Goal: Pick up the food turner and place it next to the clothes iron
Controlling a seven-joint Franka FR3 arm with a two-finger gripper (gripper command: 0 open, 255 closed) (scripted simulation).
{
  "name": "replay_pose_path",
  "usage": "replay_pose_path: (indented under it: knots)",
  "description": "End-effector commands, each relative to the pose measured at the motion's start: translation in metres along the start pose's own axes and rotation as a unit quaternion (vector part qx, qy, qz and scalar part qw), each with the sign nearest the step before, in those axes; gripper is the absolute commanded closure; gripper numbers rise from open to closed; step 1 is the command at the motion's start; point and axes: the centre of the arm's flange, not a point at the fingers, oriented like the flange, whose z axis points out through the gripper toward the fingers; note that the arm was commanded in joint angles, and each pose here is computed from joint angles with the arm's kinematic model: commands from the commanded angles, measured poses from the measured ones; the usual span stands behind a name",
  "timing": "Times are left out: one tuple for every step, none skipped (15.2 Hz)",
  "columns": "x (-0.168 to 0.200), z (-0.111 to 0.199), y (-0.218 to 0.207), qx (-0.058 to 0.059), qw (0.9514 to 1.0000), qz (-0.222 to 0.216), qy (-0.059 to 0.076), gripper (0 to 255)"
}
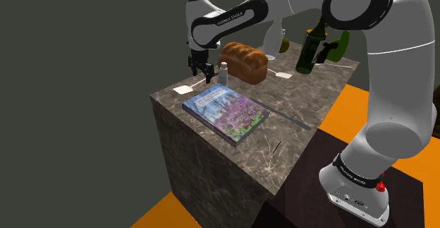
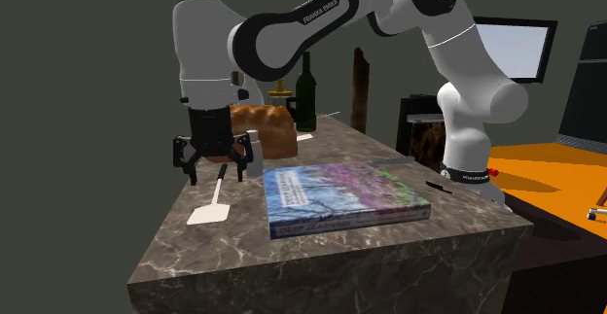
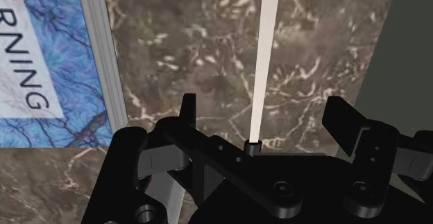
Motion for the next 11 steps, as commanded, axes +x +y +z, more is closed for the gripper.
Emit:
replay_pose_path:
  knots:
    - [0.0,0.0001,0.0,0.0,1.0,0.0,0.0,0]
    - [0.0,0.0,0.0,0.0,1.0,0.0,0.0,0]
    - [0.0,0.0,0.0,0.0,1.0,0.0,0.0,255]
    - [0.0,0.0,0.0,0.0,1.0,0.0,0.0,255]
    - [0.0,0.0,0.0,0.0,1.0,0.0,0.0,255]
    - [0.0,0.0,0.0,0.0,1.0,0.0,0.0,255]
    - [0.0,0.0,0.0,0.0,1.0,0.0,0.0,255]
    - [0.0,0.0,0.0,0.0,1.0,0.0,0.0,255]
    - [0.0,0.0,0.0,0.0,1.0,0.0,0.0,255]
    - [0.0,0.0,0.0,0.0,1.0,0.0,0.0,255]
    - [0.0,0.0,0.0,0.0,1.0,0.0,0.0,255]
